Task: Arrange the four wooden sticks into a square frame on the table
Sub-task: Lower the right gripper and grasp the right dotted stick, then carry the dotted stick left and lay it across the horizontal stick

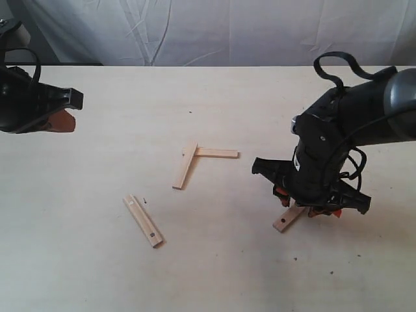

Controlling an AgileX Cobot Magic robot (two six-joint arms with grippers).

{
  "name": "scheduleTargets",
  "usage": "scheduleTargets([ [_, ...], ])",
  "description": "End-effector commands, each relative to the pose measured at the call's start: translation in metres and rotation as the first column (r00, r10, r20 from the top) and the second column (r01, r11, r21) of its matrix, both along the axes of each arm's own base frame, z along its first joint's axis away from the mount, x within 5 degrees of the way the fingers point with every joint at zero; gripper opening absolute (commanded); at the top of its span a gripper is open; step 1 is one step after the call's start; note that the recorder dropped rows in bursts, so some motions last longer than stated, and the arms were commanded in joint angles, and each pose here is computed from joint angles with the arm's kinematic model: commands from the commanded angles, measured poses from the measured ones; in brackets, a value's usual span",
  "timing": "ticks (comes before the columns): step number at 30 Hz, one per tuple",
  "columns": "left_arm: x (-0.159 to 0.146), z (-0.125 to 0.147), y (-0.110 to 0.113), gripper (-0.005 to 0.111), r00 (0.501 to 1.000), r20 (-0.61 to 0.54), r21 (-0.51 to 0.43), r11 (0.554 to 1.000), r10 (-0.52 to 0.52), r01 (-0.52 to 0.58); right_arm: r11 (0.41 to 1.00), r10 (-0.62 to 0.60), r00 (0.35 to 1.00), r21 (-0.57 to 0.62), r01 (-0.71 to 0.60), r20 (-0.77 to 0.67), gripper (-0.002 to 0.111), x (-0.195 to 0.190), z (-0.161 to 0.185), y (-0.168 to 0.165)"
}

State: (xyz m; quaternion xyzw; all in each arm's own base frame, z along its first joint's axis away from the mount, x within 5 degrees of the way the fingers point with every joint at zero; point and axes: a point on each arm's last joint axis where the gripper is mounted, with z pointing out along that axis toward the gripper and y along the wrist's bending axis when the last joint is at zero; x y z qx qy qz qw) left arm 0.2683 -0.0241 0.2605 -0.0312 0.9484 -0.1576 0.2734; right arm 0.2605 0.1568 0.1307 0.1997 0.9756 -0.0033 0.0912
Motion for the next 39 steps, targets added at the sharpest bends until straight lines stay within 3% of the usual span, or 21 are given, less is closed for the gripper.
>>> scheduleTargets([
  [1, -0.001, 0.002, 0.0, 0.0, 1.0, 0.015, -0.011, 1.0, 0.008, -0.007, 1.0, -0.012, 1.0, 0.001, 0.012, -0.02, 0.045, 0.001, -0.011, 0.002],
  [5, 0.0, 0.002, 0.0, 0.0, 1.0, 0.019, -0.01, 1.0, 0.01, -0.009, 1.0, -0.009, 0.999, 0.03, 0.01, -0.039, 0.042, 0.001, -0.018, 0.006],
  [11, 0.0, 0.002, 0.0, 0.0, 1.0, 0.021, -0.01, 1.0, 0.01, -0.01, 1.0, 0.001, 0.998, 0.025, 0.0, -0.069, 0.0, -0.001, -0.021, 0.006],
  [16, 0.0, 0.002, 0.0, 0.0, 1.0, 0.023, -0.008, 1.0, 0.011, -0.01, 0.997, 0.062, 0.998, 0.048, -0.061, -0.017, 0.0, 0.003, -0.006, 0.008],
  [20, 0.0, 0.002, 0.0, 0.0, 1.0, 0.023, -0.004, 1.0, 0.009, -0.009, 0.978, 0.178, 0.977, 0.092, -0.19, 0.117, 0.0, 0.019, 0.024, 0.02],
  [26, 0.0, 0.002, 0.001, 0.0, 1.0, 0.028, 0.001, 1.0, 0.01, -0.01, 0.924, 0.338, 0.928, 0.133, -0.359, 0.16, 0.0, 0.042, 0.053, 0.048],
  [30, 0.0, 0.002, 0.001, 0.0, 1.0, 0.028, 0.001, 1.0, 0.01, -0.01, 0.906, 0.383, 0.911, 0.128, -0.402, 0.153, 0.0, 0.052, 0.053, 0.069],
  [39, 0.001, 0.003, 0.001, 0.0, 0.999, 0.039, 0.003, 1.0, 0.015, -0.015, 0.907, 0.393, 0.915, 0.125, -0.402, 0.088, 0.0, 0.066, 0.015, 0.088],
])
